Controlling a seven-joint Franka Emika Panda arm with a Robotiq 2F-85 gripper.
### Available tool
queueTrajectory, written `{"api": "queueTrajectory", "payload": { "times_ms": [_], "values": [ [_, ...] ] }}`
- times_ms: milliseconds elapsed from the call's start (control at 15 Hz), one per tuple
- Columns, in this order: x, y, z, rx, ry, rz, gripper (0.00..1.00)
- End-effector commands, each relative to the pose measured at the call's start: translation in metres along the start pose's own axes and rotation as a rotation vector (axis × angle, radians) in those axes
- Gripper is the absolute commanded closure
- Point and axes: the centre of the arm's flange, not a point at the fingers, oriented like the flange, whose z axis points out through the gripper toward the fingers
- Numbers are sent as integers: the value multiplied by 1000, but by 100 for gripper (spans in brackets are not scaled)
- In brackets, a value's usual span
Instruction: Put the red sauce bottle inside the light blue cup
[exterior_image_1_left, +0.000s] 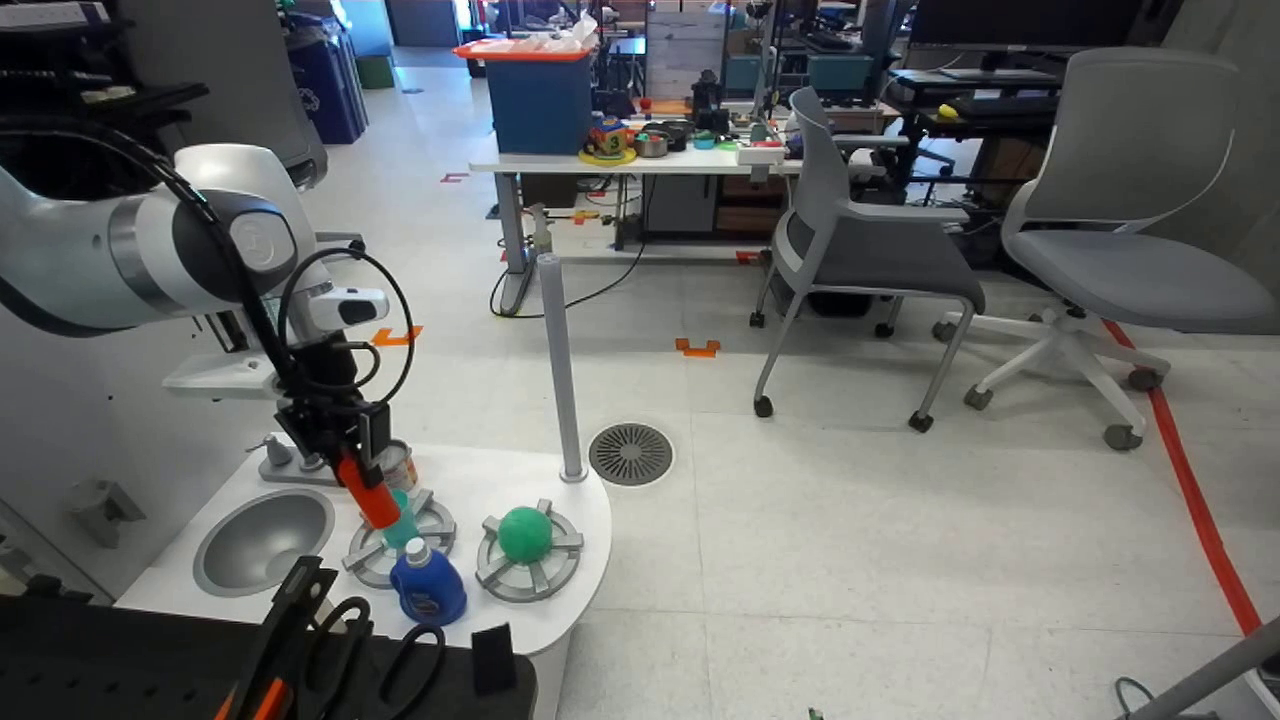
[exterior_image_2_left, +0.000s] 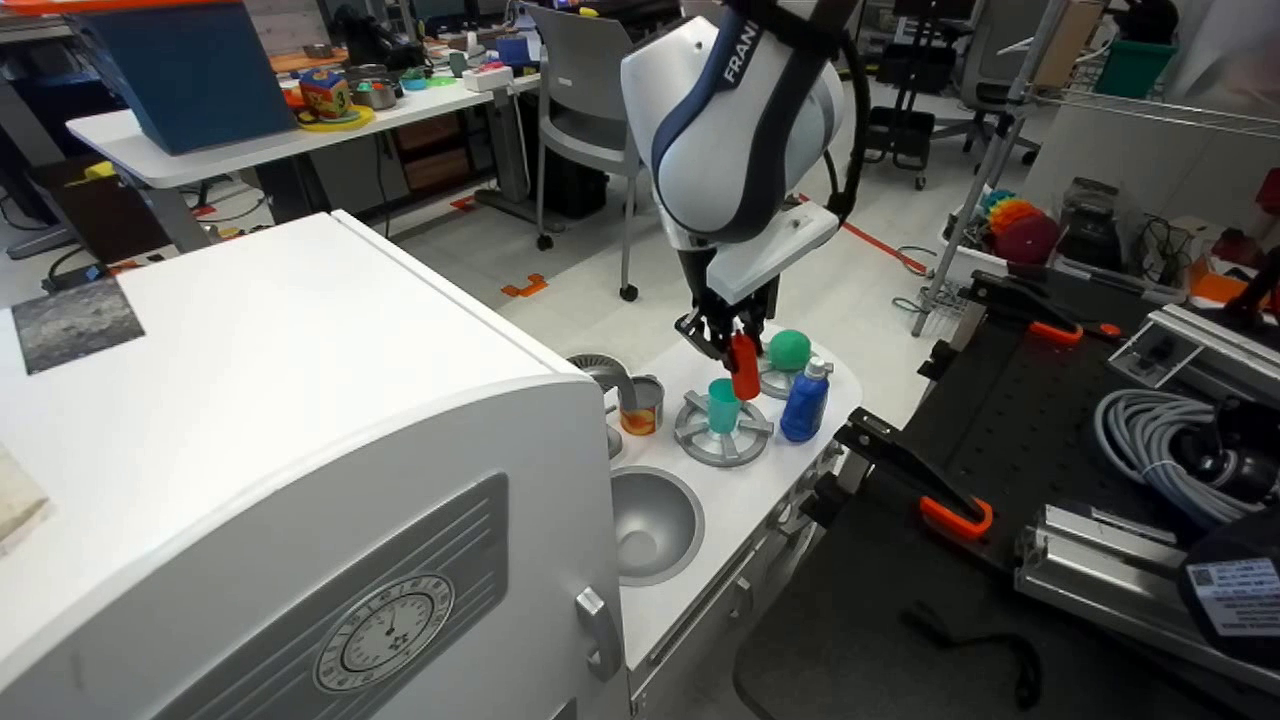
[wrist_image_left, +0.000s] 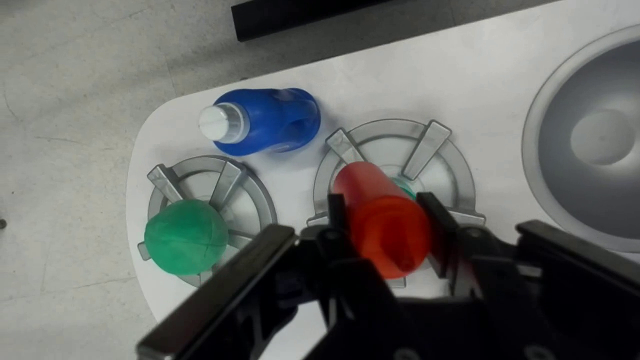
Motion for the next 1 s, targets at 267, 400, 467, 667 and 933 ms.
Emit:
{"api": "queueTrajectory", "payload": {
  "times_ms": [267,400,467,667,933],
  "values": [
    [3,-12,-3,-13,48,-55,87],
    [7,-13,-2,-16,74,-64,87],
    [10,-12,-2,-15,95,-76,87],
    [18,-13,-2,2,137,-107,87],
    [18,-20,7,12,126,-145,87]
  ]
}}
